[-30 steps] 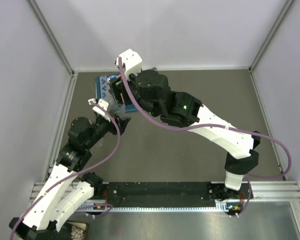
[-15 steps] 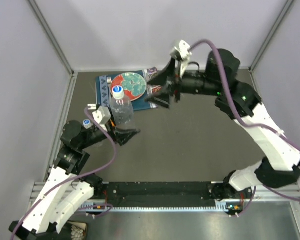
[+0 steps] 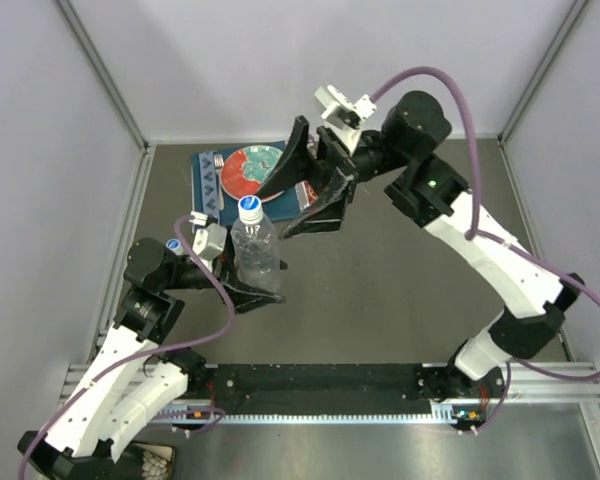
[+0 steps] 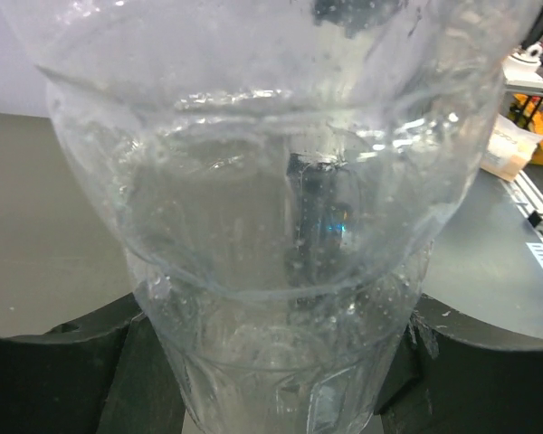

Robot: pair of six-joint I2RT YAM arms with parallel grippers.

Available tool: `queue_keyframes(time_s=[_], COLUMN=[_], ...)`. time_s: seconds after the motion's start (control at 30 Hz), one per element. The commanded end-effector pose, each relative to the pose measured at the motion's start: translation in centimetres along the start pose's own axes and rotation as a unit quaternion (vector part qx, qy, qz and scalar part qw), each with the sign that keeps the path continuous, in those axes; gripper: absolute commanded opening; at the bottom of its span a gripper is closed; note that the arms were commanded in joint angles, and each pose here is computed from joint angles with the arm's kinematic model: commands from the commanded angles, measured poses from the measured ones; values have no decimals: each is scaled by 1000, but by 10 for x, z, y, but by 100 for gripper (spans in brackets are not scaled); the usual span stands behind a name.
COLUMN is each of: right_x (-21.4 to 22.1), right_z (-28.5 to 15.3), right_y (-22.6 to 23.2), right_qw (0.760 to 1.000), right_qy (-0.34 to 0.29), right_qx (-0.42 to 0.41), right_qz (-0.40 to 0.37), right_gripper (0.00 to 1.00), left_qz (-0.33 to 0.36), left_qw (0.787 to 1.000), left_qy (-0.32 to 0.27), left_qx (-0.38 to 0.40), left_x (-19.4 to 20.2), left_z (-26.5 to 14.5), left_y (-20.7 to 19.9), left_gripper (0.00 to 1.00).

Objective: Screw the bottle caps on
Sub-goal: Screw the bottle cap onto the plastic bottle.

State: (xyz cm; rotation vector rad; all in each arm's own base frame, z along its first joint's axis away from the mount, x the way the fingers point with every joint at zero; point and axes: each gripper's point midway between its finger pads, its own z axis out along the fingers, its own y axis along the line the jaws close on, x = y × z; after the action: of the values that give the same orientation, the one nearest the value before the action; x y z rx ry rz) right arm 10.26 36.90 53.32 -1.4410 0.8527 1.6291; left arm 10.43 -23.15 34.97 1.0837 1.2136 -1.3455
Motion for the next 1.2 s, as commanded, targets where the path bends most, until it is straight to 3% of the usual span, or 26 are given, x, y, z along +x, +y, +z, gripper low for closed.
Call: queue_keyframes(time_s=[0.0, 0.27, 0.53, 0.97, 1.17], right_x=[-20, -24, -17, -15, -13], right_z=[5, 12, 24, 34, 34], right_y=[7, 5, 10, -8, -8], right_qw=[998, 996, 993, 993, 993], right_qy=[-19, -27, -24, -31, -28], right_qx=[-62, -86, -112, -106, -109], right_qz=[-19, -12, 3, 30, 33], right_gripper=[73, 71, 61, 63, 56], left_qz=[18, 19, 25, 35, 39], left_qw=[999, 999, 1000, 999, 999], left_qy=[-2, 3, -2, -2, -5], left_qx=[39, 37, 19, 27, 24], left_x=[-4, 4, 5, 1, 0], left_z=[2, 4, 5, 4, 4], left_y=[-13, -9, -2, -6, -6], left_gripper=[0, 0, 0, 0, 0])
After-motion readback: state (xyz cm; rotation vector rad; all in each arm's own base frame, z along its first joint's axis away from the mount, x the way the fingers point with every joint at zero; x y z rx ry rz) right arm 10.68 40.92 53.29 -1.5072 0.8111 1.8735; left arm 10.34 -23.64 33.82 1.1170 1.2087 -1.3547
